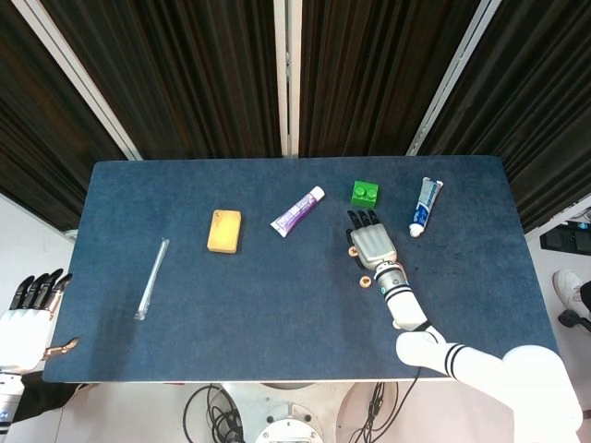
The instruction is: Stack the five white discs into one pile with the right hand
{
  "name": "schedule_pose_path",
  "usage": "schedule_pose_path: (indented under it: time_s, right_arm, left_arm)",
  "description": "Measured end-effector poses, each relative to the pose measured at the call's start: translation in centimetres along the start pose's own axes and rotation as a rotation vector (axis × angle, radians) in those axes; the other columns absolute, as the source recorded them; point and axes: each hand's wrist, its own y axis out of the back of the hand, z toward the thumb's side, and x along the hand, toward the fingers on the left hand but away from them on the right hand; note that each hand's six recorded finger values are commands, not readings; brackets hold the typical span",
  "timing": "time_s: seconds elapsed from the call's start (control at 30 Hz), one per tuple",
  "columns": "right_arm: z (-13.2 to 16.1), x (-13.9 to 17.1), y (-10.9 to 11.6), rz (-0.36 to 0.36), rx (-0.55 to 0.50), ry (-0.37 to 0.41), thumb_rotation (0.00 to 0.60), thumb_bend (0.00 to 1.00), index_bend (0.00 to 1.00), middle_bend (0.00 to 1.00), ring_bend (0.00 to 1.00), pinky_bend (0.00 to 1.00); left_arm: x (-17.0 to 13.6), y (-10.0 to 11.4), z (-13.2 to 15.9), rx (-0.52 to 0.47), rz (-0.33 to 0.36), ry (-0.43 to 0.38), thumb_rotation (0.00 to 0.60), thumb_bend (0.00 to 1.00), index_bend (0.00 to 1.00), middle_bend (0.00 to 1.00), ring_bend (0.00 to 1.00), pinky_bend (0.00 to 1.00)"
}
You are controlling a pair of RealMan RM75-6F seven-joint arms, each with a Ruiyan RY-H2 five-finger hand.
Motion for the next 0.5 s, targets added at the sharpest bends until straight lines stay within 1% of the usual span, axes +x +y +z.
schedule_pose_path:
  time_s: [0.2,0.37,0.5]
  right_arm:
    - [0.05,-0.17,-0.33,0.014,0.007,-0.007,0.600,0.25,0.46,0.05,0.00,0.00]
    - [0.10,-0.16,-0.45,0.014,0.010,-0.008,0.600,0.26,0.50,0.06,0.00,0.00]
    - [0.01,-0.16,-0.39,0.008,0.009,-0.010,0.600,0.27,0.52,0.06,0.00,0.00]
  left_arm:
    - [-0.03,-0.01,-0.19,-0.003,-0.002,0.005,0.600,0.03,0.00,0.00,0.00,0.00]
    - [-0.02,-0.11,-0.28,-0.005,-0.004,0.007,0.600,0.03,0.00,0.00,0.00,0.00]
    - [-0.03,-0.08,-0.29,-0.006,-0.003,0.006,0.600,0.03,0.00,0.00,0.00,0.00]
